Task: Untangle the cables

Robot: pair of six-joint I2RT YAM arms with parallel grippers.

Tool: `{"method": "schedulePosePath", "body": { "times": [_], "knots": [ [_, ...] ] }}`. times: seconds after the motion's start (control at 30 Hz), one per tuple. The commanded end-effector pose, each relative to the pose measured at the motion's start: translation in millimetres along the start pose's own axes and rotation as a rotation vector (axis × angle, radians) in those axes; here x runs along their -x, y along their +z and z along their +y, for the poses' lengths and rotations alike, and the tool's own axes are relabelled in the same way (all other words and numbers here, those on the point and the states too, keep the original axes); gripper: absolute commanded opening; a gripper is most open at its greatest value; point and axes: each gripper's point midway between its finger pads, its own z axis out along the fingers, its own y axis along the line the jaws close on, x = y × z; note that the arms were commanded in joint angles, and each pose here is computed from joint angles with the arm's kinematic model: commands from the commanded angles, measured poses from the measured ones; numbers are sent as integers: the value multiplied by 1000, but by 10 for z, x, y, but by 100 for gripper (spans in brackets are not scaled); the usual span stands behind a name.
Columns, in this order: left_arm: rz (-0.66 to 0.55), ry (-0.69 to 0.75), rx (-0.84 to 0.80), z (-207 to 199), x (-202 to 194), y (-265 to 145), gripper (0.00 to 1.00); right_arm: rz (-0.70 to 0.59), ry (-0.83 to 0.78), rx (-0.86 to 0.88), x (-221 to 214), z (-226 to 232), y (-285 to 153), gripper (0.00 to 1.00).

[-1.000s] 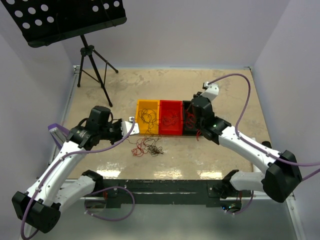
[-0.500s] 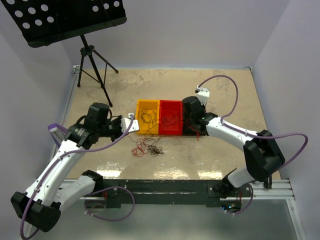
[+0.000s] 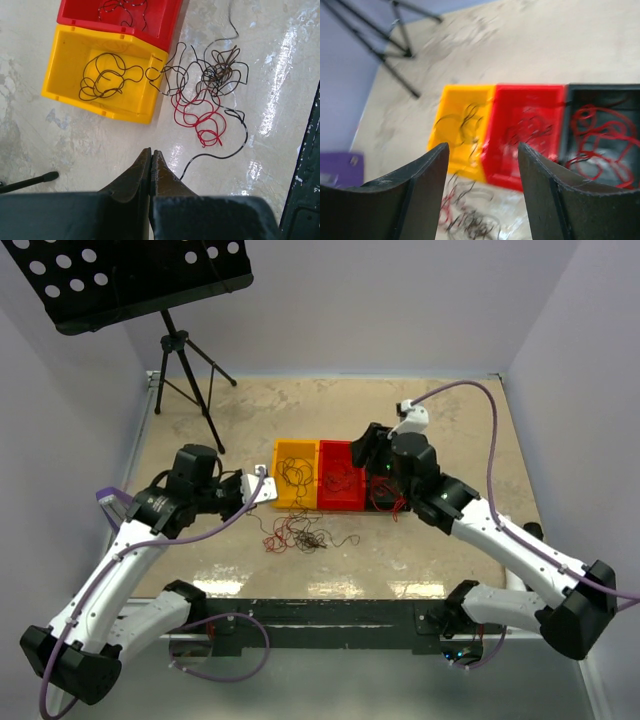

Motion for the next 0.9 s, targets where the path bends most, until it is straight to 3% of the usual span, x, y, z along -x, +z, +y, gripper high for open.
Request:
{"method": "schedulePosePath", "body": {
  "times": [0.0, 0.33, 0.57, 0.73, 0.87],
  "knots": [
    [-105, 15, 30, 106, 401, -201, 0, 104, -80, 149, -382, 373, -254, 62],
    [-326, 12, 16, 234, 1298, -675, 0, 58, -169, 519, -208, 985, -700, 64],
    [-427, -15, 38, 378, 1671, -829, 0, 58, -188, 796, -195, 1603, -1062, 63],
    [-441, -11, 50, 458, 1769, -858, 0, 83, -238, 921, -414, 1927, -1296, 63],
    [-439, -8, 52, 472, 1770, -854, 0, 150, -326, 869, -815, 1925, -1153, 64]
  ]
}}
